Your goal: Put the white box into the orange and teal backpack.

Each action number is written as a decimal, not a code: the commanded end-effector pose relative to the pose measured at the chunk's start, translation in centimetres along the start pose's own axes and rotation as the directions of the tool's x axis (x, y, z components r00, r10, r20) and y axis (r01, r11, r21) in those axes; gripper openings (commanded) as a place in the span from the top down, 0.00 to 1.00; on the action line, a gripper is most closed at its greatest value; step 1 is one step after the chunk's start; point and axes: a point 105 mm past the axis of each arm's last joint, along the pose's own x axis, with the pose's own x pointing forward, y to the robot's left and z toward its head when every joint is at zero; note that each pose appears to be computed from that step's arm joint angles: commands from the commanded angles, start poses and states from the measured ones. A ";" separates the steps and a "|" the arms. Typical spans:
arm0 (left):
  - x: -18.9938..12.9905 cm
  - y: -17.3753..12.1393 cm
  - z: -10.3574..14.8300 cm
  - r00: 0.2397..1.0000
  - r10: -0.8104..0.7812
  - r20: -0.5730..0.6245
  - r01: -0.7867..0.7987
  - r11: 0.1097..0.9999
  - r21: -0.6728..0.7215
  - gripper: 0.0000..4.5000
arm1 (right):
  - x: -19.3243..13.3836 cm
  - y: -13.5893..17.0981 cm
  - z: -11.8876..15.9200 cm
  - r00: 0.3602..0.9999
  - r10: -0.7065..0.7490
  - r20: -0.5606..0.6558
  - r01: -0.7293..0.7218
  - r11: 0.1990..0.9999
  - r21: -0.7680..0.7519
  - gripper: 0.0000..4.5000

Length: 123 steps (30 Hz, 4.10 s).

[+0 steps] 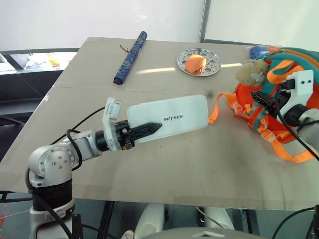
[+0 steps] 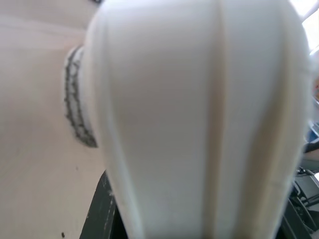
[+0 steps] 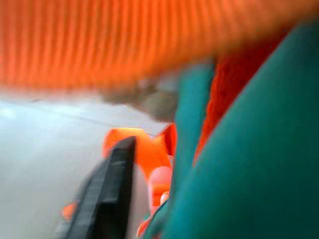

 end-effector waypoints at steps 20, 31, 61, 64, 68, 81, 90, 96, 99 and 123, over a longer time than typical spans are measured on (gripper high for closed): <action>-0.1 0.6 8.5 0.996 -0.006 0.093 -0.024 0.946 0.323 0.75 | -7.6 8.9 0.5 0.760 0.639 -0.117 -0.647 0.762 -0.035 0.99; 7.6 -2.0 5.8 0.969 -0.188 -0.159 0.246 0.689 0.682 0.75 | -9.7 6.1 1.4 0.816 0.564 -0.126 -0.575 0.815 -0.075 0.99; 26.1 -8.2 -3.3 0.721 -0.442 -0.534 0.693 0.475 0.542 0.75 | -8.3 14.3 2.6 0.512 0.858 0.032 -0.843 0.510 -0.172 0.99; 24.6 -6.4 -0.5 0.808 -0.383 -0.447 0.588 0.546 0.596 0.75 | -7.0 15.1 4.1 0.510 0.858 0.067 -0.815 0.506 -0.282 0.99; 20.7 -3.1 3.9 0.919 -0.242 -0.310 0.391 0.638 0.663 0.75 | -5.5 16.4 6.3 0.482 0.869 0.112 -0.775 0.482 -0.408 0.99; 12.5 1.5 3.1 0.928 0.110 -0.355 0.150 0.763 0.629 0.75 | -2.8 17.3 0.4 0.553 0.833 -0.040 -0.767 0.489 -0.415 0.99; 16.2 0.8 2.5 0.964 -0.001 -0.265 0.159 0.803 0.575 0.28 | -2.4 16.9 -0.6 0.592 0.806 -0.006 -0.749 0.547 -0.373 1.00; 8.7 0.0 6.4 0.966 -0.129 -0.226 0.214 0.888 0.407 0.04 | -1.5 15.5 0.0 0.654 0.756 0.026 -0.695 0.614 -0.376 1.00; 5.2 0.0 7.9 0.967 -0.141 -0.214 0.212 0.908 0.360 0.04 | -1.2 15.1 0.0 0.663 0.748 0.024 -0.687 0.621 -0.376 1.00; 6.9 2.8 7.6 0.991 0.127 -0.031 -0.099 0.884 0.458 0.42 | -0.4 15.4 -0.5 0.650 0.760 0.008 -0.709 0.611 -0.352 1.00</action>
